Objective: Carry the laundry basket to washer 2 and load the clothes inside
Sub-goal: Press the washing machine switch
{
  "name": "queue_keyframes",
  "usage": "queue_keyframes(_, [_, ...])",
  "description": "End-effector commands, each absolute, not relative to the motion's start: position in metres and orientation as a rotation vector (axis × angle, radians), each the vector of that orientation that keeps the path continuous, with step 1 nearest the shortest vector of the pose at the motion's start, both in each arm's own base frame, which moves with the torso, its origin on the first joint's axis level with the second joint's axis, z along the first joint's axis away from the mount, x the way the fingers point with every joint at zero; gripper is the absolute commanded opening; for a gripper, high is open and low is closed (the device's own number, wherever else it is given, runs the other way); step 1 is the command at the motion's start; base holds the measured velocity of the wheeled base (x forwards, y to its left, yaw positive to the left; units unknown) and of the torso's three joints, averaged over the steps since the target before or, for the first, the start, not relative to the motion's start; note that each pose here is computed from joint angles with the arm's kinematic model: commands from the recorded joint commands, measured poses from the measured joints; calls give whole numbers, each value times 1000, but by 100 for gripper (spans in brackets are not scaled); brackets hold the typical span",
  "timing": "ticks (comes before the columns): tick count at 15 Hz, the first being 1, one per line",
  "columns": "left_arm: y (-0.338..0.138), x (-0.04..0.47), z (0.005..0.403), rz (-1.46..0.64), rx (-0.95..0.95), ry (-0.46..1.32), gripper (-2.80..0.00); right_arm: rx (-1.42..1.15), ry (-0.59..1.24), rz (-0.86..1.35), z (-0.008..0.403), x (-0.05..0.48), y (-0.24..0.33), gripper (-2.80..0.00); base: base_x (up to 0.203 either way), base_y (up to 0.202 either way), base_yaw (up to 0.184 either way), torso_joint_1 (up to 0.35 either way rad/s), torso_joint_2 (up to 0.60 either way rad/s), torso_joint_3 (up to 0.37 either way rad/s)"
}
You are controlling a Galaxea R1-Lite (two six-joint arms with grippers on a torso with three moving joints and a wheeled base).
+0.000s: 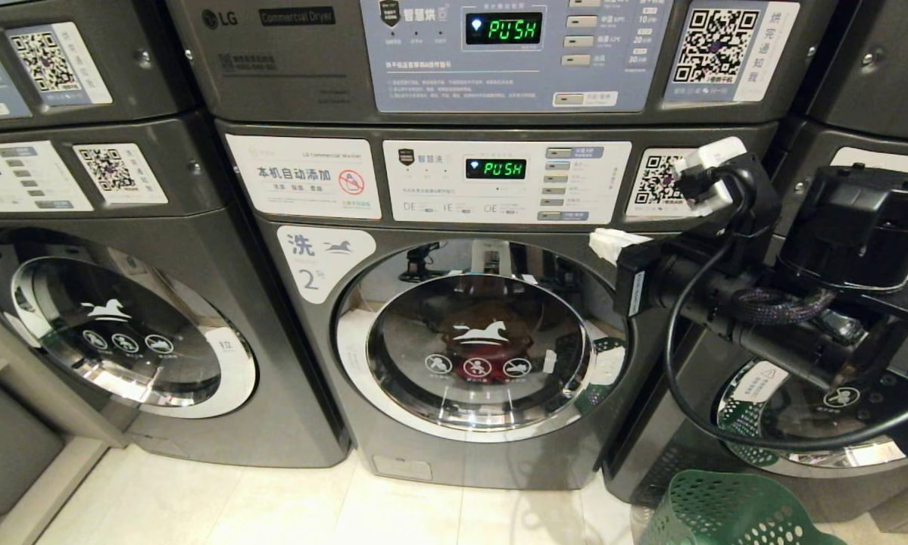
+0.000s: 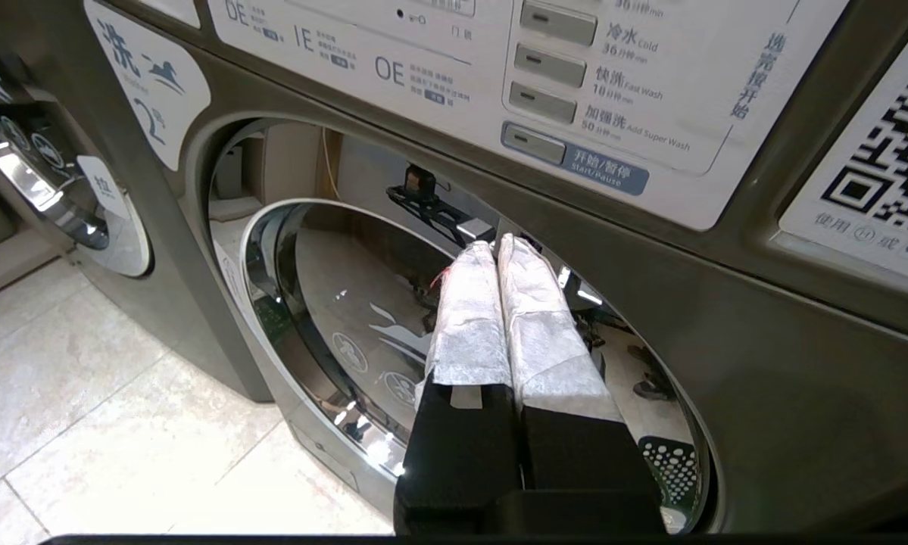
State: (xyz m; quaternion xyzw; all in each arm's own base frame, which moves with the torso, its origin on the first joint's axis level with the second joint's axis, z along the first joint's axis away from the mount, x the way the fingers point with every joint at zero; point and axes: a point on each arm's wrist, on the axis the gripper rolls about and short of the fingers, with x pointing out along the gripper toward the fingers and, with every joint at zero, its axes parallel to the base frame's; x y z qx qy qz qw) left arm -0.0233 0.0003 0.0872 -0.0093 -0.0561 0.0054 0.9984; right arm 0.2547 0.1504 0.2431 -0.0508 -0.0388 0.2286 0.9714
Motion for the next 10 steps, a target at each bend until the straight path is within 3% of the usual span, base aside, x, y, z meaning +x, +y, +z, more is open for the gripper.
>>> queue_keyframes(1, [0,-20,76,10,-14,-74,-280,-96,-102,462,249,255,151,-280,0,0,0,0,0,0])
queue_keyframes(5, [0,-21,81,18,25,-125,-280,-97,-91,460,246,258,152,-280,0,0,0,0,0,0])
queue_keyframes(10, [0,-20,74,6,56,-52,-280,-95,-97,461,248,255,152,-280,0,0,0,0,0,0])
